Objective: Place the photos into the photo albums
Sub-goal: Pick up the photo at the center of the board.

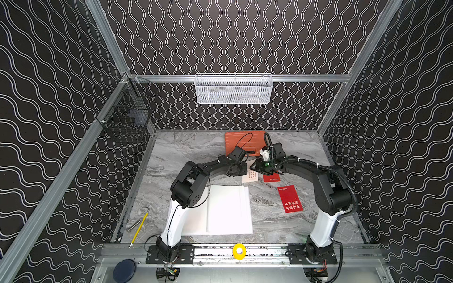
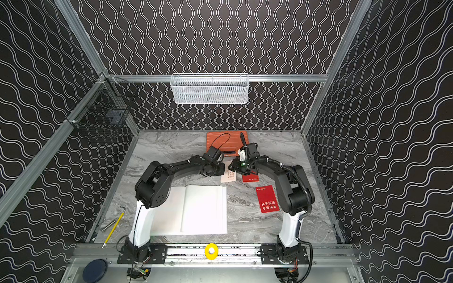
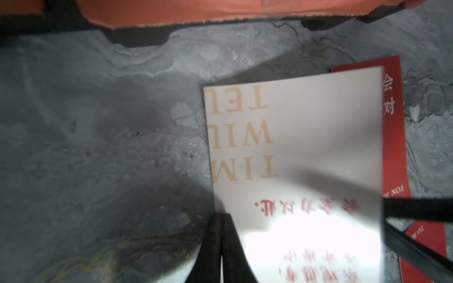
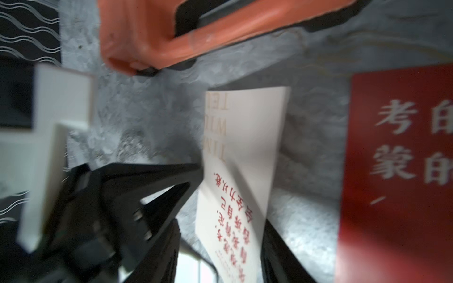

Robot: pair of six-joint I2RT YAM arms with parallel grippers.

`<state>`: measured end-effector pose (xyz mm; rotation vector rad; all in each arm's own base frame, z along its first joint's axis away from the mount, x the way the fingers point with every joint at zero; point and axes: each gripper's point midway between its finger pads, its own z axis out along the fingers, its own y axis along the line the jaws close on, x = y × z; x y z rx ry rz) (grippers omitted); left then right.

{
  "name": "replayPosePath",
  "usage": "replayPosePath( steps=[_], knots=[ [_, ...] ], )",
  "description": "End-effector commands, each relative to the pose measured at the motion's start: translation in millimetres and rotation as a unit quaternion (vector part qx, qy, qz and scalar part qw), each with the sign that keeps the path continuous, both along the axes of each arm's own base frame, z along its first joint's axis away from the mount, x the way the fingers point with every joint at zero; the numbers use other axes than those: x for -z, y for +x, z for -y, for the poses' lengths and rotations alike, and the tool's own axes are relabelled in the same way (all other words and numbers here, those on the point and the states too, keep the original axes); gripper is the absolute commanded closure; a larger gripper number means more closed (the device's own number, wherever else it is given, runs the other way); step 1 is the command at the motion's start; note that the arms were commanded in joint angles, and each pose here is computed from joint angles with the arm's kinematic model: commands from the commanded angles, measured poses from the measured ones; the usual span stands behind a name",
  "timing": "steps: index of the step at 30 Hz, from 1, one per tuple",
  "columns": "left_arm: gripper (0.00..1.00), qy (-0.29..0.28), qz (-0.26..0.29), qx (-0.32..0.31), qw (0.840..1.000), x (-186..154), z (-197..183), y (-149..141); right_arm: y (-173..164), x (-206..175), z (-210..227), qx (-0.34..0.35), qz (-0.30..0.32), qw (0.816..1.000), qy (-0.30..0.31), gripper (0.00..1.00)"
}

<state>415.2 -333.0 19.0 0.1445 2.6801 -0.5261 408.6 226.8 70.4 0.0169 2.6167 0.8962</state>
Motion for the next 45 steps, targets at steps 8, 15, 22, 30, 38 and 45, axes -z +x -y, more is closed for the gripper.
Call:
replayPosePath(
  steps=[8, 15, 22, 30, 38, 45],
  knots=[
    [0.92, 0.017, -0.065, -0.008, 0.998, 16.9, -25.6, -25.1, -4.7, -8.3, -10.6, -0.011, 0.015, 0.999, 0.045, 0.5],
    [0.92, -0.003, -0.068, -0.008, 0.998, 14.6, -20.8, -26.9, -5.5, 1.3, -17.8, -0.015, 0.002, 0.998, 0.068, 0.64],
    [0.92, -0.019, -0.074, -0.011, 0.997, 15.3, -17.9, -29.5, -4.6, 8.7, -25.6, -0.016, -0.007, 0.997, 0.079, 0.71],
    [0.92, -0.028, -0.072, -0.014, 0.997, 9.7, -16.5, -30.5, -3.3, 15.0, -26.5, -0.013, -0.014, 0.997, 0.074, 0.81],
    [0.9, -0.033, -0.064, -0.009, 0.997, -2.6, -15.6, -30.0, -2.0, 6.2, -25.1, -0.013, -0.003, 0.997, 0.07, 1.0],
    [0.75, -0.041, -0.029, -0.01, 0.999, -39.7, -24.9, -20.0, -5.0, -11.7, -22.3, -0.015, 0.014, 0.997, 0.068, 1.0]
  ],
)
